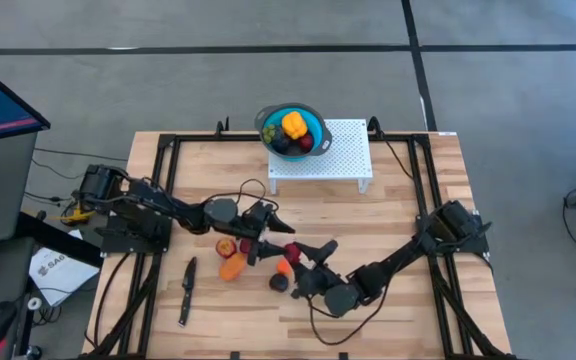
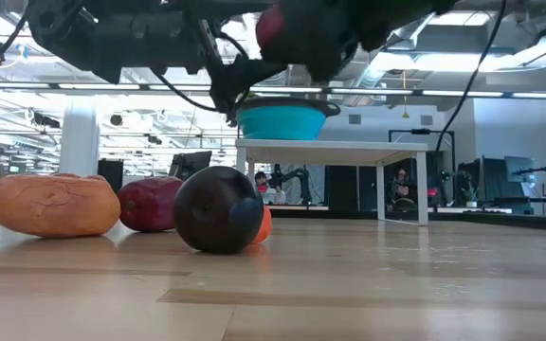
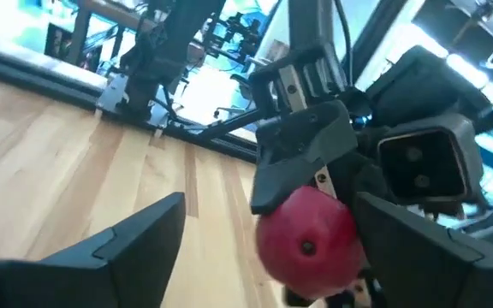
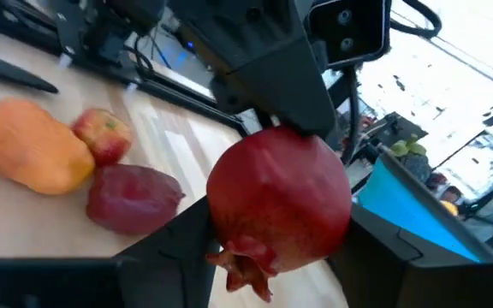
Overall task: Pick & Place Fruit
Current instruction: Put the red pomegranate into the blue strainer bowl on the shelf
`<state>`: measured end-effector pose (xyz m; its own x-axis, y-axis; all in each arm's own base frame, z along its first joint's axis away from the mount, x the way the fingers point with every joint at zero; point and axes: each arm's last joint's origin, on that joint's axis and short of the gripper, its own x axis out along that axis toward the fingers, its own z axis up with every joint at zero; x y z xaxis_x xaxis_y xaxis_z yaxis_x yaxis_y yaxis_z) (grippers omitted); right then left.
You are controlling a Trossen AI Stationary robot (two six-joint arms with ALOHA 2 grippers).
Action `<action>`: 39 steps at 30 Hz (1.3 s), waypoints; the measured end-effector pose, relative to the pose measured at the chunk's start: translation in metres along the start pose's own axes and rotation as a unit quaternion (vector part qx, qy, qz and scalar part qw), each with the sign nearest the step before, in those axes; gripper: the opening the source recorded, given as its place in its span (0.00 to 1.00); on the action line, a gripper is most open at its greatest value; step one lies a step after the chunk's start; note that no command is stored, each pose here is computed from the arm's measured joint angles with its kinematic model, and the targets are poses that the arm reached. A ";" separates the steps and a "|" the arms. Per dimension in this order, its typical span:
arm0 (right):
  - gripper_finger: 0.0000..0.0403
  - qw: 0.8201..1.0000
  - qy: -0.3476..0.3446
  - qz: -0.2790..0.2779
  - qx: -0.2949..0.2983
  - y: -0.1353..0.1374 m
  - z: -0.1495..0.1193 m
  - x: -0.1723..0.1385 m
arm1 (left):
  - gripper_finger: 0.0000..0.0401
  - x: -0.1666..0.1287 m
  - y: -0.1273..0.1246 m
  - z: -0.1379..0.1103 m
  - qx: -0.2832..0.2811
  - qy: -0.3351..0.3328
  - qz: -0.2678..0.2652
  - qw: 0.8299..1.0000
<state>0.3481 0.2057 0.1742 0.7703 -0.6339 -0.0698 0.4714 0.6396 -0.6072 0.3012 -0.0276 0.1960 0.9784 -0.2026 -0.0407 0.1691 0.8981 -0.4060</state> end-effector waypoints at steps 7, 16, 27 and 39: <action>0.46 0.999 0.014 0.041 0.027 -0.016 0.005 -0.012 | 0.81 -0.012 -0.010 0.022 0.062 -0.031 -0.009 0.998; 0.45 0.976 0.046 0.158 0.141 -0.068 0.024 -0.018 | 0.77 -0.036 -0.030 0.033 0.192 0.025 -0.011 0.981; 0.46 0.903 0.282 0.167 0.278 -0.242 0.050 0.084 | 0.74 -0.038 -0.053 -0.002 0.240 0.124 0.054 0.961; 0.48 0.832 0.403 0.162 0.346 -0.358 -0.009 0.223 | 0.74 -0.034 -0.059 -0.015 0.217 0.142 0.058 0.964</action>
<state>0.3467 -0.1685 0.3692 0.4987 -0.2860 -0.8182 0.6435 0.7546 0.1285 0.2564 -0.0800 0.2077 0.9322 -0.1349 -0.3359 0.1552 0.9873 0.0339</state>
